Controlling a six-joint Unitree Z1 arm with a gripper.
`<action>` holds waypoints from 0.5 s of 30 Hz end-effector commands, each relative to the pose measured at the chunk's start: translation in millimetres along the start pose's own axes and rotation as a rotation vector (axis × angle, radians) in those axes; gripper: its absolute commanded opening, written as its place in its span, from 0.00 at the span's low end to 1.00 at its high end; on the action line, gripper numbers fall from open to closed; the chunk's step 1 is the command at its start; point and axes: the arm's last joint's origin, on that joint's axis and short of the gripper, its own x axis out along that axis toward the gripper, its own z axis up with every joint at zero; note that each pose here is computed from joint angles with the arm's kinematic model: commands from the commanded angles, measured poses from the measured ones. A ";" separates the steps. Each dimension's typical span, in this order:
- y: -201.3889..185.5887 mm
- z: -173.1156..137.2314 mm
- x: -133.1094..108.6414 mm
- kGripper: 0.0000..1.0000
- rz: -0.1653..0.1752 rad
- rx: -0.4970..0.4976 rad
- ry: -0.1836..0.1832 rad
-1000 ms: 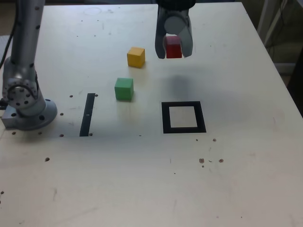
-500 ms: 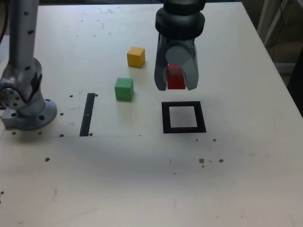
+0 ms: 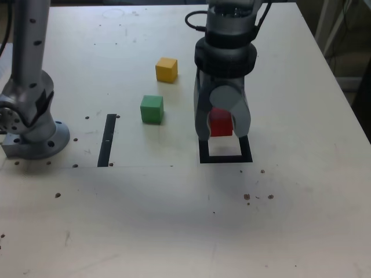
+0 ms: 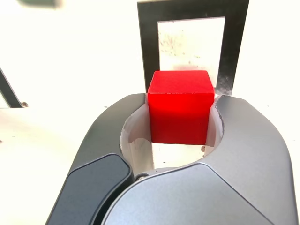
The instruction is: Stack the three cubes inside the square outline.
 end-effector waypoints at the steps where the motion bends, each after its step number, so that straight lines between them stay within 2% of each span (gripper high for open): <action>1: -0.9 1.6 8.7 0.37 0.008 0.003 0.014; 5: 2.3 3.7 19.8 0.37 0.018 -0.005 0.021; 11: 3.6 13.5 31.9 0.37 0.010 -0.013 0.014; 15: 3.0 16.1 34.5 0.42 0.005 -0.009 0.014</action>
